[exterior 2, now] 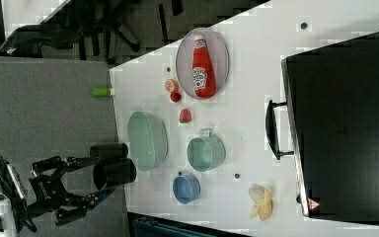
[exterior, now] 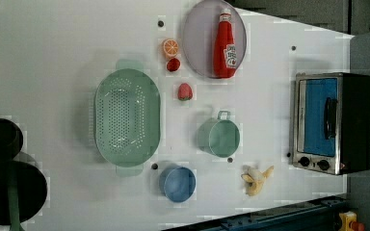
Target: Flap open oven.
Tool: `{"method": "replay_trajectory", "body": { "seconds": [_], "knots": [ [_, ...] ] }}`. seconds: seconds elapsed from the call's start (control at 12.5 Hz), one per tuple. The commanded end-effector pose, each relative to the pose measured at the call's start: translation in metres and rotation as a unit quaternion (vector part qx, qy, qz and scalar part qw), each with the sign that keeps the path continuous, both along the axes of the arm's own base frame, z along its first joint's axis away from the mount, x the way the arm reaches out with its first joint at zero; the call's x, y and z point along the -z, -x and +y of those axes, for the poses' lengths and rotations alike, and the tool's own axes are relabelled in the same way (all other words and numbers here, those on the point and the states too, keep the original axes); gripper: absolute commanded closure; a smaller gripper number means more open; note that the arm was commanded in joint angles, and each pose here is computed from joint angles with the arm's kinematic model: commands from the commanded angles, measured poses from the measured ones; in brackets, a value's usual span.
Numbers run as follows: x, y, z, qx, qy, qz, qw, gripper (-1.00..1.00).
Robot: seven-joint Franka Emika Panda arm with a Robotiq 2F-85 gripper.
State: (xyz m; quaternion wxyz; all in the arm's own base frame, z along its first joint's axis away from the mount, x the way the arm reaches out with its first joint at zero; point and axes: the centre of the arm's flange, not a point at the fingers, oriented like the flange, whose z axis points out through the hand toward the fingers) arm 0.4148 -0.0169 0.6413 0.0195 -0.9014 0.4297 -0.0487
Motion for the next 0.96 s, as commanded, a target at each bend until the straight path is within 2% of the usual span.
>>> {"method": "replay_trajectory", "body": {
  "seconds": [0.08,0.32,0.4,0.64,0.96],
  "knots": [
    [0.039,-0.016,-0.008,0.026,-0.007,0.052,0.998,-0.15],
    [0.043,-0.015,-0.017,0.035,-0.009,0.056,0.998,0.55],
    [0.046,-0.015,-0.022,0.039,-0.009,0.058,0.998,0.65],
    [0.064,-0.017,-0.045,0.005,-0.008,0.065,0.998,0.65],
    [0.097,-0.017,-0.093,-0.109,-0.018,0.071,0.991,0.65]
  ]
}}
